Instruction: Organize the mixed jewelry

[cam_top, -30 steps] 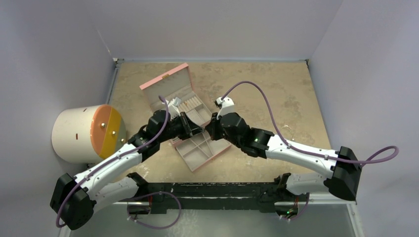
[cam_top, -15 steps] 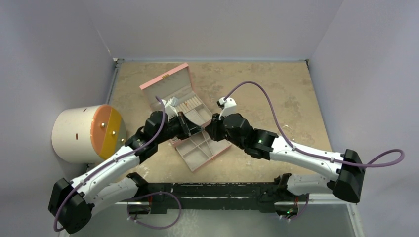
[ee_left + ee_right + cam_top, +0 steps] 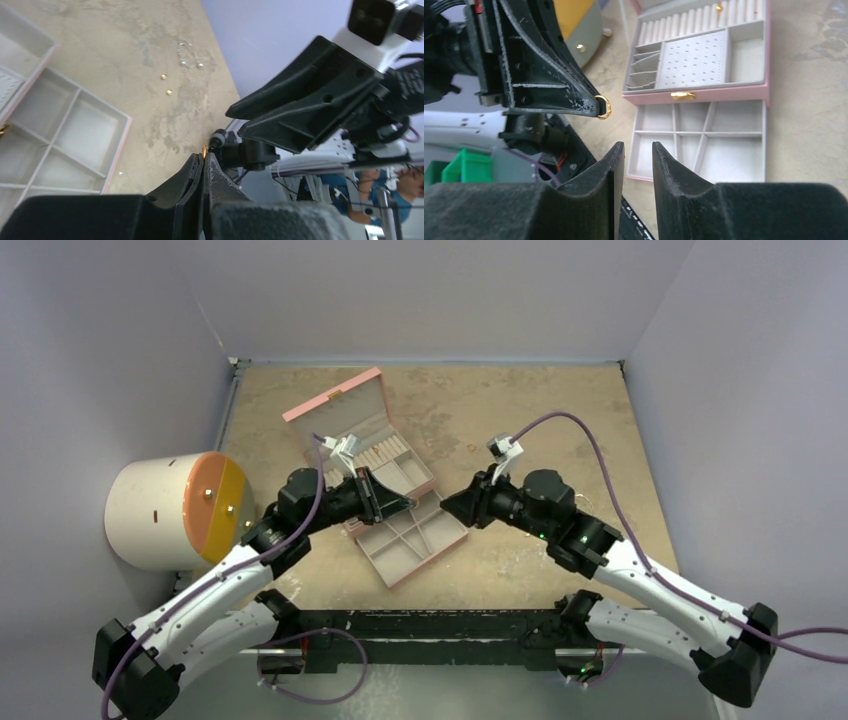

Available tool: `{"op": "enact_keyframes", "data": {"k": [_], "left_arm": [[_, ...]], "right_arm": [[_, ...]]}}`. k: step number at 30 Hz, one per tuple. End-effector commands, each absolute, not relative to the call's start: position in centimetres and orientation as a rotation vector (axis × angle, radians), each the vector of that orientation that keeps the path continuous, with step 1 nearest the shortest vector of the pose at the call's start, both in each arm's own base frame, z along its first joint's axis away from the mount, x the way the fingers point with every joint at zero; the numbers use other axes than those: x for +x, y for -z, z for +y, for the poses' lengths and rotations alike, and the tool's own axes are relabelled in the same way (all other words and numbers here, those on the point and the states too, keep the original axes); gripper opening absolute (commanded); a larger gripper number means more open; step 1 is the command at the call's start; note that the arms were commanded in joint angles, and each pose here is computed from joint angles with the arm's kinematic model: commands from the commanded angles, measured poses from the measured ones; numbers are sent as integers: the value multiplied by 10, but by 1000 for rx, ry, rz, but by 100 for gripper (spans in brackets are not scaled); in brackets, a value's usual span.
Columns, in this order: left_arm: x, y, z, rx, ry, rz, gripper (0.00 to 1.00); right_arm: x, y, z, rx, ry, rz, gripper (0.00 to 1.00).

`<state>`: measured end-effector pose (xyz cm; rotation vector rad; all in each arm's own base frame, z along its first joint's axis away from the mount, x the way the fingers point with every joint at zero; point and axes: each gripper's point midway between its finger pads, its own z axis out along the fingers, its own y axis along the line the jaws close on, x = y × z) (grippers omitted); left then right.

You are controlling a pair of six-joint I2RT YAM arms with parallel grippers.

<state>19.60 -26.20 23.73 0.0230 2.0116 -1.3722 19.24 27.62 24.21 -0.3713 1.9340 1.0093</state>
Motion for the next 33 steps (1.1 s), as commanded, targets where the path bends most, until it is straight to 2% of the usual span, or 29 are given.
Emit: {"op": "enact_keyframes", "data": {"k": [1, 9, 20, 33], "left_arm": [[170, -286, -272, 245, 1552, 1810, 0], [142, -321, -275, 394, 1705, 1666, 0], [126, -334, -276, 467, 1779, 1596, 0], [122, -337, -275, 484, 1800, 1560, 0]], "right_arm": [[159, -284, 289, -553, -1259, 1761, 31], [135, -320, 300, -643, -1441, 1611, 33], [123, -353, 303, -671, -1543, 1488, 34], [129, -358, 307, -636, -1557, 1487, 30]]}}
